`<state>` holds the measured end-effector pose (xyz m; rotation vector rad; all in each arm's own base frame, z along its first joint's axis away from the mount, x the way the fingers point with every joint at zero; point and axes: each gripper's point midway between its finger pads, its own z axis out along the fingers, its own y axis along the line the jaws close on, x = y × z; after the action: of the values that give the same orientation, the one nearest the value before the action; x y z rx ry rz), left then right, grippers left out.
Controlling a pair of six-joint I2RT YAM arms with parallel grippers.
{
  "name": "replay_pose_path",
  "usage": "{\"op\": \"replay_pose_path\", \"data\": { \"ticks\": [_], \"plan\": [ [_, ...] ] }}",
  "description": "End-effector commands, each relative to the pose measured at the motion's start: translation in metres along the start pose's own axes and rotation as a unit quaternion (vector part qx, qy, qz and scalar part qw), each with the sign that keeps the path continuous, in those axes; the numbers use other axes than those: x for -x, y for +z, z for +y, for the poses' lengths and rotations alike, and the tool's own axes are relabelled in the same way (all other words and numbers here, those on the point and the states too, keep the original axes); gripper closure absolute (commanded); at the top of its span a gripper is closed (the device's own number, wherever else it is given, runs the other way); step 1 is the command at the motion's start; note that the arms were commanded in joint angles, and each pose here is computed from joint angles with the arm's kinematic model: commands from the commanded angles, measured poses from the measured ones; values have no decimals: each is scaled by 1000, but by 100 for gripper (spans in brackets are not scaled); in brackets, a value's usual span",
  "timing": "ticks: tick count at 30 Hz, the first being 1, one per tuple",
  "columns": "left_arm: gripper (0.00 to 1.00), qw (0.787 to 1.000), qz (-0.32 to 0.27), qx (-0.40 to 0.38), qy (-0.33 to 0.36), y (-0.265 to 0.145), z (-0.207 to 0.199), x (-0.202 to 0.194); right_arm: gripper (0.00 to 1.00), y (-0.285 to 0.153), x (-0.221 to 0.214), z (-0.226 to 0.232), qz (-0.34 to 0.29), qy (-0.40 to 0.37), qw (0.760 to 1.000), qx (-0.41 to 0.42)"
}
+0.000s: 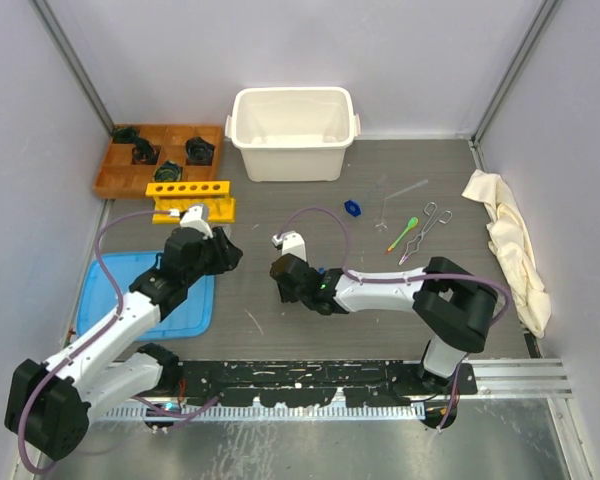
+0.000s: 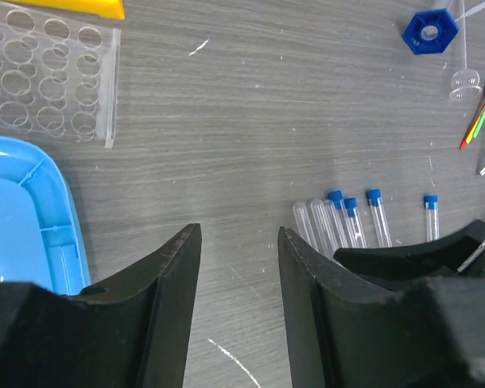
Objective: Organize the chemistry lab equipment
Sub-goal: Pick up the test tube at the center of the board.
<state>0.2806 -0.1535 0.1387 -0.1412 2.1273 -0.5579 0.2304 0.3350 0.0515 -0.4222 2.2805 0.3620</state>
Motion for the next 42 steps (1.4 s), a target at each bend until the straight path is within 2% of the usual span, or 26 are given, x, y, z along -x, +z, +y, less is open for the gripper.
{"op": "replay_pose_path", "data": {
  "ticks": [1, 13, 30, 35, 39, 42],
  "plan": [
    [55, 1000, 10, -14, -8, -14, -3, -6, 62, 4, 13, 20, 3, 21, 1000, 15],
    [55, 999, 43, -27, 5, -10, -6, -19, 62, 14, 9, 17, 16, 21, 1000, -7],
    [55, 998, 58, -34, 0, -1, -8, -27, 64, 20, -9, 7, 37, 16, 999, -28],
    [56, 997, 63, -34, 0, 1, -7, -29, 72, 25, -15, 8, 46, 14, 999, -25],
    [55, 997, 65, -38, 0, 2, -9, -30, 93, 25, -17, 13, 49, 15, 999, -12],
    [55, 997, 64, -40, -2, 2, -11, -28, 99, 20, -14, 23, 34, 4, 999, 14]
  ]
}}
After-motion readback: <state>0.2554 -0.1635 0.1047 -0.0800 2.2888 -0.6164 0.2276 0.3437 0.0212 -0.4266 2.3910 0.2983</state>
